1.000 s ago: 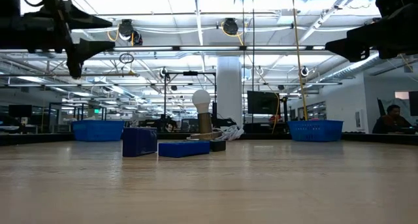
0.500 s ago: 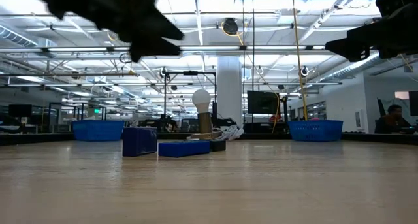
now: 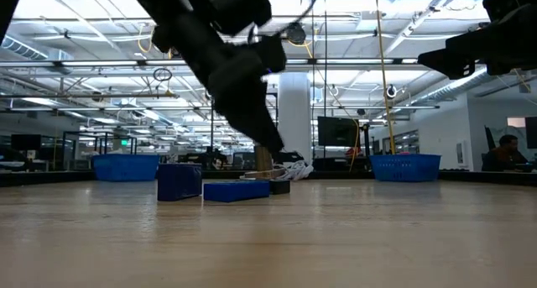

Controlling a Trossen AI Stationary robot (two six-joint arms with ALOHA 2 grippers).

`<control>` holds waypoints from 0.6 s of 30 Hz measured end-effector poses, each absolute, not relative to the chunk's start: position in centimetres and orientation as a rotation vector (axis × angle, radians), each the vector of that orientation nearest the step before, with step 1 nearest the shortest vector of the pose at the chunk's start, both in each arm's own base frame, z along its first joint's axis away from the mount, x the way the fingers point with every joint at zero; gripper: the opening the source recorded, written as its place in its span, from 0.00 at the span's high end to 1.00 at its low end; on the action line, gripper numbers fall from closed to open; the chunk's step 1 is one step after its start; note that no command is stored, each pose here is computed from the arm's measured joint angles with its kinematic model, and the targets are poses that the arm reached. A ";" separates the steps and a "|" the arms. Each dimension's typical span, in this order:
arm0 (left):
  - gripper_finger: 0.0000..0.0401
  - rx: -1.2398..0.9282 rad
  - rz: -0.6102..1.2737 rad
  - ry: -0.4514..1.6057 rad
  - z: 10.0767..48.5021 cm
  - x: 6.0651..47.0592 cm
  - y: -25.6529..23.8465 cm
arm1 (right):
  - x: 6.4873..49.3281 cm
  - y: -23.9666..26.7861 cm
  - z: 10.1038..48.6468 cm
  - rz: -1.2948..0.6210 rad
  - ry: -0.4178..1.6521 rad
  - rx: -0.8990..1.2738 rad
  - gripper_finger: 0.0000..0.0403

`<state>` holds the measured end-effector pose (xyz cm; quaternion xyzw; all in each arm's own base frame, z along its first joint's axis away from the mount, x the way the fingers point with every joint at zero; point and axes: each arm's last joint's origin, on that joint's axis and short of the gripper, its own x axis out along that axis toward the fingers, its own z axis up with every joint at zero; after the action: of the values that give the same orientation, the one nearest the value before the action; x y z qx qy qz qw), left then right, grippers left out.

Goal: Pick & Place Office items
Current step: Put the black digital timer into the left blue bin

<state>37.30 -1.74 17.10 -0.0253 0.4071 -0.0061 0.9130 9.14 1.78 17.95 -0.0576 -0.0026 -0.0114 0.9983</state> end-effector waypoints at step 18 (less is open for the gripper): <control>0.47 0.085 0.123 0.958 13.9 37.6 -0.8 | 9.1 1.8 17.9 -0.024 -0.005 -0.115 0.15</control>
<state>37.61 -0.75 13.92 0.0407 0.4607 0.0592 0.8847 9.14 1.78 17.95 -0.0576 -0.0026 -0.0118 0.9983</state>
